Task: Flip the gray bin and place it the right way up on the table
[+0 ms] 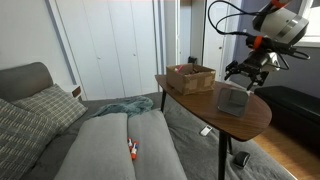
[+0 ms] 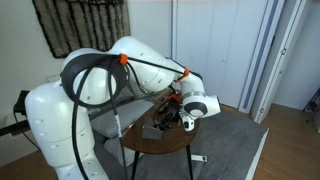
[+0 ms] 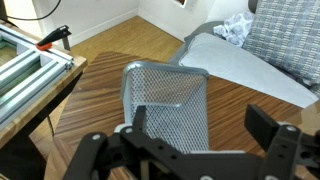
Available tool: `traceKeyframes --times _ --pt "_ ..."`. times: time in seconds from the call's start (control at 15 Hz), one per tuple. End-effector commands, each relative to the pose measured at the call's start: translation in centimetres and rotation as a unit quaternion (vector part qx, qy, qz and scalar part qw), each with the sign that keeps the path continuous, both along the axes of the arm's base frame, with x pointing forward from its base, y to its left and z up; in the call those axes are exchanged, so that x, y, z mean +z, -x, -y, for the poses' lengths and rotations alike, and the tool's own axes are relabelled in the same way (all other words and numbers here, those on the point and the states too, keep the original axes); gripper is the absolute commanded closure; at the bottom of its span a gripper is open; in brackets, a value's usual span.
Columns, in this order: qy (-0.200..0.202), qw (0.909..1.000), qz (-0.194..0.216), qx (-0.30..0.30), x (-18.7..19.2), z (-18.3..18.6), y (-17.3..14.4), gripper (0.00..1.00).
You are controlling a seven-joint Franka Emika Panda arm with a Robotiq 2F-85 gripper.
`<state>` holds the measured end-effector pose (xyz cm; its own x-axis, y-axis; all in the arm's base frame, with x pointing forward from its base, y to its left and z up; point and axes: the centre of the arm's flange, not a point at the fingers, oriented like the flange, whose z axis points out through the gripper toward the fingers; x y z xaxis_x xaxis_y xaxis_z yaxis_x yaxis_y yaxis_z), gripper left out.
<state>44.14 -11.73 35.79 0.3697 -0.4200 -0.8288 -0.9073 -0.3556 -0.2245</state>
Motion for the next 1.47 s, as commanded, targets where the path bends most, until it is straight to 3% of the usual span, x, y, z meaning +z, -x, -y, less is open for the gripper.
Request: traceKeyframes --times 0.0,0.27,0.53,0.8,1.13,1.2,1.4 --pt "0.079 0.9959 0.035 0.027 4.1 -2.1 -0.1 0.0" --pt "0.152 0.9824 0.052 0.096 8.5 -6.7 0.6 0.0" --pt "0.222 0.9561 0.073 0.177 11.7 -11.8 2.3 0.0" --pt "0.294 0.9148 0.098 0.26 12.3 -15.0 4.1 0.0" --pt "0.37 0.8525 0.124 0.348 11.4 -17.1 5.4 0.0" --pt "0.342 0.8759 0.097 0.327 11.5 -16.7 4.0 0.0" --pt "0.344 0.8731 0.097 0.331 11.3 -16.8 4.0 0.0"
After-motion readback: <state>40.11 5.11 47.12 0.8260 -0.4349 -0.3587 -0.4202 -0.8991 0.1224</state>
